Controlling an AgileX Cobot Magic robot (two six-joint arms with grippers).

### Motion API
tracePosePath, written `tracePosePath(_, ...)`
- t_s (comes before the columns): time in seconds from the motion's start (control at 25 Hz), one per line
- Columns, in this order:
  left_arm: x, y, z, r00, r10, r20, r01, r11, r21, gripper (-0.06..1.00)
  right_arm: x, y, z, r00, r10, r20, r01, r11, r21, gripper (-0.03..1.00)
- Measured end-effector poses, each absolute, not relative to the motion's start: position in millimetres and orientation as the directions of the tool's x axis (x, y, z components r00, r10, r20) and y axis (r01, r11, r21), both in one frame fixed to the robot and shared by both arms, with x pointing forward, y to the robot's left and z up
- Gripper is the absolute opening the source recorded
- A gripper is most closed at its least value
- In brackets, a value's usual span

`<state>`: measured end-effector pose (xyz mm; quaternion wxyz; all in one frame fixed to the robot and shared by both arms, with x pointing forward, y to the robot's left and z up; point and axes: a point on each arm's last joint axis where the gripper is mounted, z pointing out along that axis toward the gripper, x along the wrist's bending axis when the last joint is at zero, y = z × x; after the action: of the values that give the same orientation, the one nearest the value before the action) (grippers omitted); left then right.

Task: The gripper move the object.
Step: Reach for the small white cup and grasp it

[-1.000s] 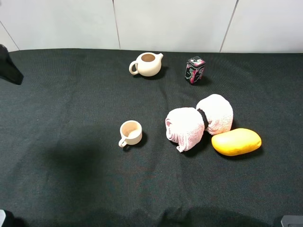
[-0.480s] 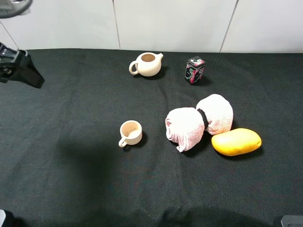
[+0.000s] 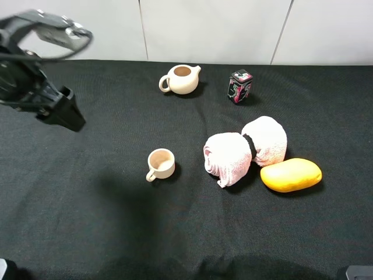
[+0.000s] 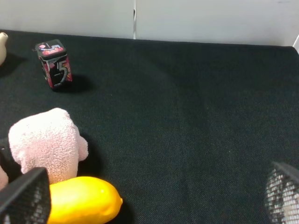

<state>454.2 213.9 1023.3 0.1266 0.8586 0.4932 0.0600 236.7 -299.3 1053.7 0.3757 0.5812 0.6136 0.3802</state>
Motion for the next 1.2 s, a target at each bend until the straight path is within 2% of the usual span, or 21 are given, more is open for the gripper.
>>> tracePosePath(0.32, 458, 178, 992, 0.612, 0.79, -0.03, 0.778, -0.595, 0.201, 0.83, 237, -299, 1054, -0.042, 0.999, -0.019, 0.427, 0.035, 0.903, 0.69)
tracePosePath(0.84, 454, 120, 970, 0.737, 0.676, -0.024, 0.662, -0.714, 0.227, 0.83, 237, -299, 1054, -0.042, 0.999, -0.019, 0.427, 0.035, 0.903, 0.69)
tracePosePath(1.2, 465, 103, 944, 0.749, 0.662, -0.031, 0.657, -0.734, 0.174, 0.83, 237, -299, 1054, -0.042, 0.999, -0.019, 0.427, 0.035, 0.903, 0.69)
